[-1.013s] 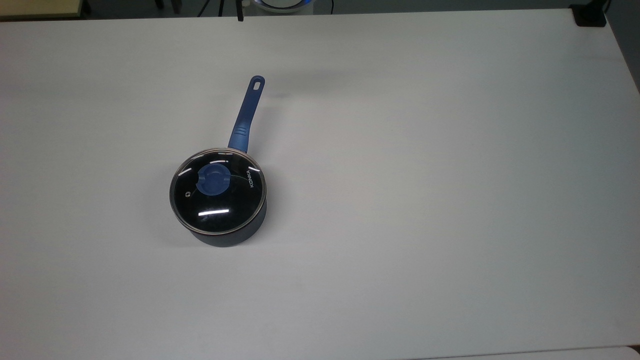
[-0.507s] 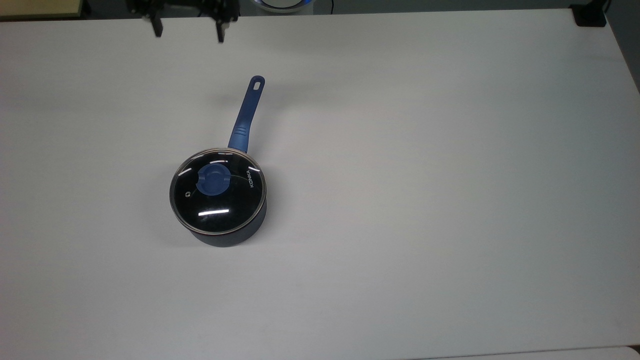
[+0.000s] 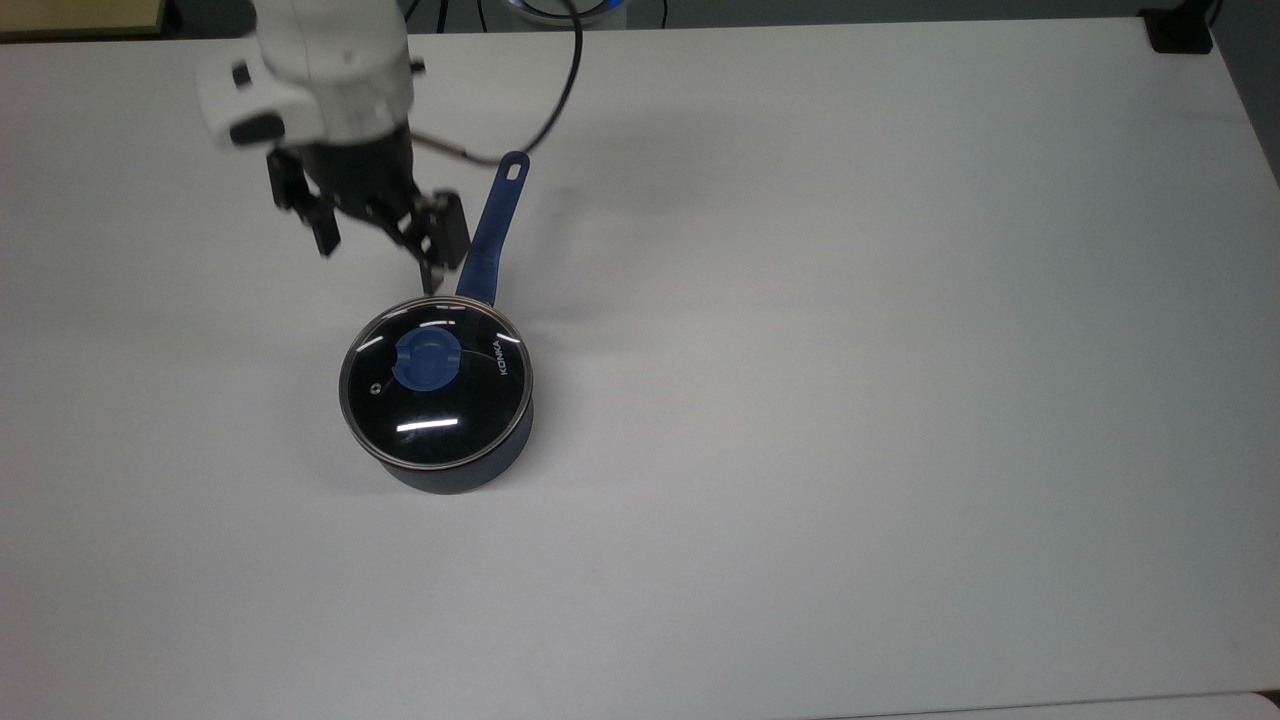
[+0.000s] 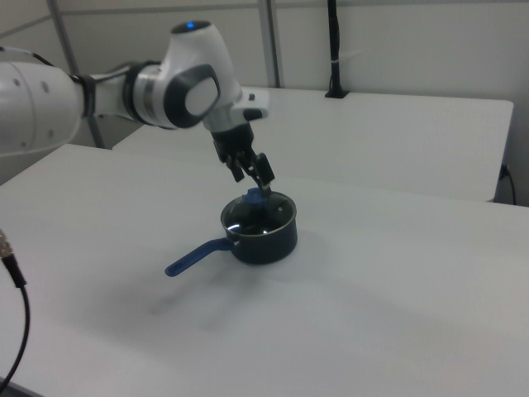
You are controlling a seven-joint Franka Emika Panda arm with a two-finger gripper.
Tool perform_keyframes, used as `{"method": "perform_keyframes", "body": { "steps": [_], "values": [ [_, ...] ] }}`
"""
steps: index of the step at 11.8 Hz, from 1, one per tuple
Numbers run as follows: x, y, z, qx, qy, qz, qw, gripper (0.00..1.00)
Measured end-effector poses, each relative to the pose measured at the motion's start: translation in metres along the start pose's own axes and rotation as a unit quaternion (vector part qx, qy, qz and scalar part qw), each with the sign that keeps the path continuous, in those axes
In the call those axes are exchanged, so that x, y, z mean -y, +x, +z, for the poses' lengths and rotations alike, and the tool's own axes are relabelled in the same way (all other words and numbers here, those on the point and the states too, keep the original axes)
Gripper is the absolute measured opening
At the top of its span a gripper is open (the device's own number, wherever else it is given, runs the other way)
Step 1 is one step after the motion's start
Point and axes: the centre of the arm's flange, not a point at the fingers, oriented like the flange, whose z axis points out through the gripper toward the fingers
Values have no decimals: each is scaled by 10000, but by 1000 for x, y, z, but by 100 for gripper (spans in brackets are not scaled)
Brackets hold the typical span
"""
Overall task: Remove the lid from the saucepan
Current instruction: 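Lower the gripper over the blue knob of the glass lid, then close the gripper on the blue lid knob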
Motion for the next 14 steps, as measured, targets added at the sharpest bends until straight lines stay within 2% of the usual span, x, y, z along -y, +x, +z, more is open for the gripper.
{"method": "perform_keyframes", "body": {
  "steps": [3, 14],
  "values": [
    [8, 17, 41, -283, 46, 7, 9996, 100],
    [36, 14, 65, -149, 122, -175, 9997, 100]
  ]
}}
